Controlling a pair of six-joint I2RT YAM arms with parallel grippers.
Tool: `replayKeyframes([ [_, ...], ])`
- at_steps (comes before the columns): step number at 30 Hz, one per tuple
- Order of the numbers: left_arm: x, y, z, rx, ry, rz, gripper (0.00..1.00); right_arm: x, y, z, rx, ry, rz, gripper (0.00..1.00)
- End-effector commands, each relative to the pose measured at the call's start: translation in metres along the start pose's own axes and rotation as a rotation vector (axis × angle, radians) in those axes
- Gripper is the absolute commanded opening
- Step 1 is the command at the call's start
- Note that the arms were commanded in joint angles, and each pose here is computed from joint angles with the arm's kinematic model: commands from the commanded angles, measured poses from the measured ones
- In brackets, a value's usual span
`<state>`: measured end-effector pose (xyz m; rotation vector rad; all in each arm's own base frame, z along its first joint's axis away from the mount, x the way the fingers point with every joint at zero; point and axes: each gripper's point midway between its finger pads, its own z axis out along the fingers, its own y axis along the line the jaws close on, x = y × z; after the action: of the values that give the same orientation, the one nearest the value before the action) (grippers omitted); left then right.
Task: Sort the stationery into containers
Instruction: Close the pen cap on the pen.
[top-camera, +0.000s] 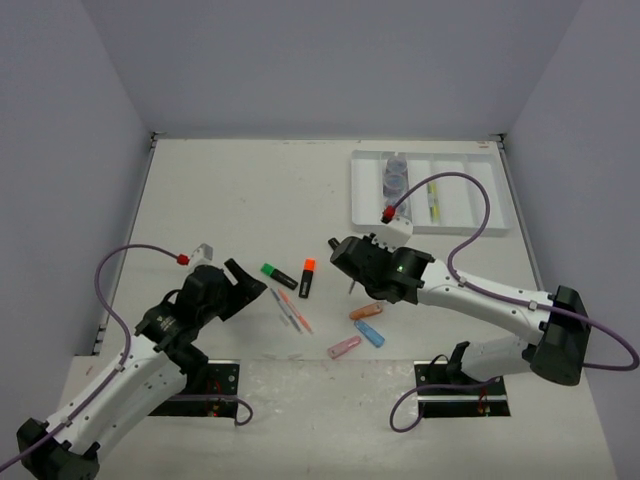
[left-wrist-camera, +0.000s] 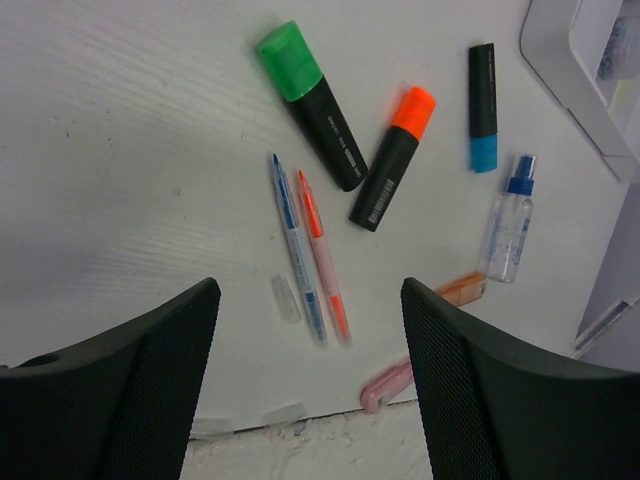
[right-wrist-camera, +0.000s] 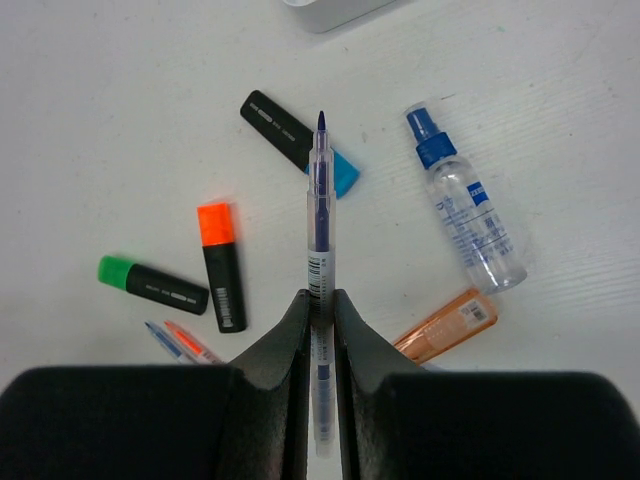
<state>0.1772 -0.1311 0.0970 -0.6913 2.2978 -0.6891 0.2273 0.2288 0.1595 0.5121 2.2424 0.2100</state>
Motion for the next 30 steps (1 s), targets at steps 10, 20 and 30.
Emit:
replayKeyframes([
  [10, 0.041, 0.007, 0.020, -0.295, 0.037, 0.014, 0.76, -0.024, -0.020, 0.000, 0.031, -0.113, 0.023, 0.00],
  [20, 0.069, 0.008, 0.019, -0.470, 0.133, 0.057, 0.41, -0.024, -0.029, -0.002, 0.030, -0.121, 0.043, 0.00],
  [30, 0.079, 0.004, 0.032, -0.478, 0.159, 0.074, 0.40, -0.024, -0.038, -0.002, 0.027, -0.128, 0.054, 0.00],
])
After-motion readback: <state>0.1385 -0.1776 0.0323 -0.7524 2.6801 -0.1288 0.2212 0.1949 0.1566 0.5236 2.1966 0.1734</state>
